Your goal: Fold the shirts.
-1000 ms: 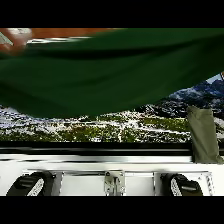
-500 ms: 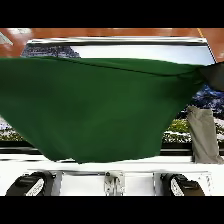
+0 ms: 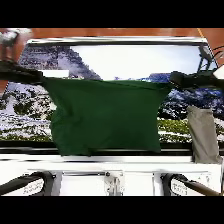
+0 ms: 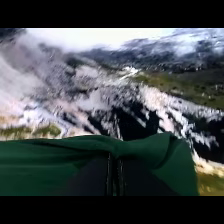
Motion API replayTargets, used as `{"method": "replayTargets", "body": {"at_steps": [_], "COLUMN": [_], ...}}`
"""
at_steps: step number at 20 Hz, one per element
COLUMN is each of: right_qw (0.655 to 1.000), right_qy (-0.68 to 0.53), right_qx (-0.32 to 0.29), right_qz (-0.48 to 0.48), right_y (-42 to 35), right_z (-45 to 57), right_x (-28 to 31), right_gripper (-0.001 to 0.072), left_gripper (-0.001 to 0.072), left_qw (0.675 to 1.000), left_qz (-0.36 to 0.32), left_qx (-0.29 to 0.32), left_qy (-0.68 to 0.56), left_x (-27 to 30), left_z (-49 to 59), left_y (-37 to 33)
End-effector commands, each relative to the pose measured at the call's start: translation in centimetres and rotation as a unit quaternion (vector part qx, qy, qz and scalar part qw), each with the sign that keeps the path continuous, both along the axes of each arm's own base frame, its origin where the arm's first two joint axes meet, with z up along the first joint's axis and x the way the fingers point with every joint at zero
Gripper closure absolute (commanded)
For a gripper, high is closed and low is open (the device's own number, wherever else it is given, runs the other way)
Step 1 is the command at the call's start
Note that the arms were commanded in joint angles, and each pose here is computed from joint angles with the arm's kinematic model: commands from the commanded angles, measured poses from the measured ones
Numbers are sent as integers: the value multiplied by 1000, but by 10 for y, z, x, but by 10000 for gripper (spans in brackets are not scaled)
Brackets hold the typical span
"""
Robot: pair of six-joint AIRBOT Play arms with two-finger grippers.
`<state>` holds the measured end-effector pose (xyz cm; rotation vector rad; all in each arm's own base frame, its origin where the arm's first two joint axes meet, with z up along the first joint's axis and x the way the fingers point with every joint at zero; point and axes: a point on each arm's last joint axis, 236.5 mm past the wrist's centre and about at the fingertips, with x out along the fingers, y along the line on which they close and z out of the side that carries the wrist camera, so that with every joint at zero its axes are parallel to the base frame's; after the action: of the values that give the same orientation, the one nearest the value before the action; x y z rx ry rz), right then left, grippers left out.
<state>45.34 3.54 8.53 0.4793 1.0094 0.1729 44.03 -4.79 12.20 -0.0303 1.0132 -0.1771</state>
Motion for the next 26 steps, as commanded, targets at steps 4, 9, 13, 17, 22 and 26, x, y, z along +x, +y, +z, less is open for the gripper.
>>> {"method": "replayTargets", "body": {"at_steps": [4,9,13,17,22,26], "right_qw": [992,993,958,964,966,962], "right_qy": [66,69,257,266,246,248], "right_qx": [108,78,-104,-14,76,112], "right_qz": [-23,50,70,-2,-1,2], "right_y": [27,20,-92,-112,-71,-53], "right_z": [-67,-43,-56,-73,-109,-113], "right_x": [27,2,-119,-176,-209,-211], "right_gripper": [646,30,30,30,30,30], "left_gripper": [650,-4,-4,-6,-6,-5], "left_qw": [959,947,937,930,888,887], "left_qz": [51,41,85,146,187,216], "left_qx": [-160,-76,52,-81,-242,-291], "left_qy": [227,310,336,328,343,288], "left_x": [-4,-50,-114,-186,-240,-212], "left_z": [-138,-131,-95,-121,-186,-208], "left_y": [-63,-11,98,103,60,42]}}
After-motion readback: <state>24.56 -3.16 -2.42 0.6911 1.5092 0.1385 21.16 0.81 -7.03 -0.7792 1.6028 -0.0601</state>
